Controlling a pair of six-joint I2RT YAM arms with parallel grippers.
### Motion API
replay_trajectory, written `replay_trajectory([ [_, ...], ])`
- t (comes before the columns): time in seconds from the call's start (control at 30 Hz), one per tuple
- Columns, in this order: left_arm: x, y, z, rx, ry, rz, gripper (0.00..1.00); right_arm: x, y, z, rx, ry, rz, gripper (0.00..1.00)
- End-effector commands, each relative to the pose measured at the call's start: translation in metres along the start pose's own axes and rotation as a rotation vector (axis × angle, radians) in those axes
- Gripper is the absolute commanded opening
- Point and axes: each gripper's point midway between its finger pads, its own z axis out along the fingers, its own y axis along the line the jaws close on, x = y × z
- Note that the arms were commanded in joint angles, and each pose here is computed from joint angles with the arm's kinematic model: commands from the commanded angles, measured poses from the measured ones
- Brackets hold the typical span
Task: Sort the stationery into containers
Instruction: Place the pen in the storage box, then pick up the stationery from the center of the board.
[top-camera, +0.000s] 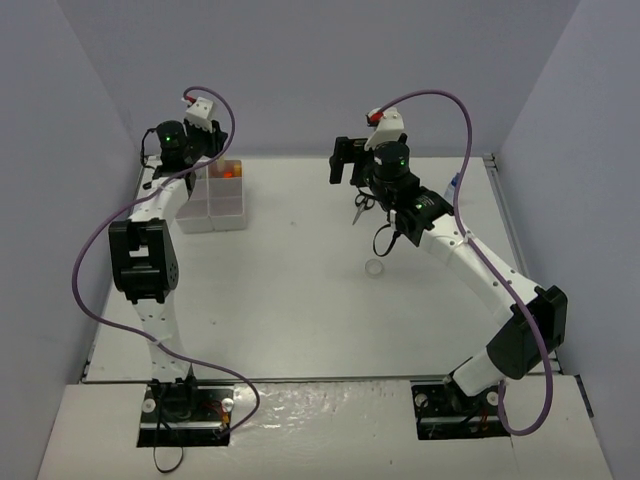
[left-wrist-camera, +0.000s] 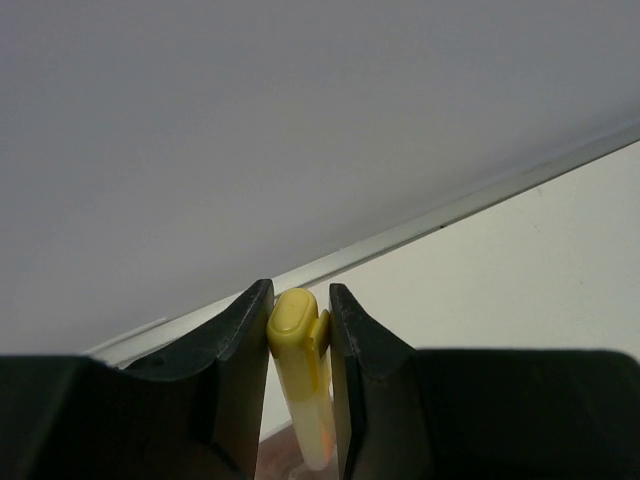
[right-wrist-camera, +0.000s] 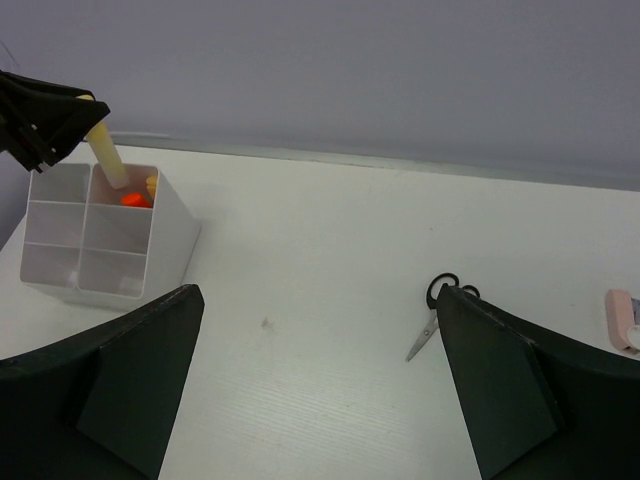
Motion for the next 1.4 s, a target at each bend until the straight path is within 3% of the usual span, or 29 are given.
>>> replay_trajectory([
  [0.0, -0.052, 0.002, -0.011, 0.021, -0.153, 0.076, 0.00, -0.047, 0.001, -0.013, -0.008, -0.114, 0.054, 1.00],
  [0.23, -0.033, 0.006, -0.016, 0.029, -0.117, 0.125, 0.00, -0.034, -0.006, -0.012, 0.017, -0.081, 0.057, 1.00],
  [0.27, -0.030, 0.007, -0.017, 0.032, -0.106, 0.133, 0.06, -0.032, -0.007, -0.010, 0.022, -0.075, 0.059, 1.00],
  [0.4, -0.038, 0.004, -0.022, 0.053, -0.104, 0.126, 0.62, -0.013, -0.029, 0.000, 0.094, -0.010, 0.106, 1.00],
  [0.5, -0.056, 0.002, -0.025, 0.056, -0.119, 0.092, 0.82, 0.008, -0.058, 0.013, 0.161, 0.068, 0.166, 1.00],
  [0.63, -0.088, 0.001, -0.034, 0.048, -0.123, 0.057, 0.84, 0.043, -0.091, 0.013, 0.248, 0.202, 0.164, 0.94],
  [0.67, -0.095, 0.000, -0.036, 0.044, -0.112, 0.047, 0.84, 0.050, -0.095, 0.012, 0.256, 0.229, 0.158, 0.89],
  [0.83, -0.114, -0.016, -0.055, 0.060, -0.041, 0.010, 0.84, 0.116, -0.125, -0.020, 0.321, 0.490, 0.100, 0.39],
  [0.87, -0.117, -0.025, -0.058, 0.075, -0.028, 0.007, 0.84, 0.131, -0.129, -0.030, 0.330, 0.543, 0.093, 0.36],
  [1.03, -0.111, -0.060, -0.083, 0.117, 0.108, -0.036, 0.84, 0.219, -0.120, -0.067, 0.280, 0.773, 0.132, 0.37],
  [1.2, -0.102, -0.065, -0.105, 0.088, 0.195, -0.082, 0.84, 0.241, -0.114, -0.076, 0.243, 0.837, 0.119, 0.46],
  [1.37, -0.086, -0.066, -0.119, 0.051, 0.246, -0.088, 0.84, 0.260, -0.113, -0.071, 0.238, 0.868, 0.122, 0.46],
])
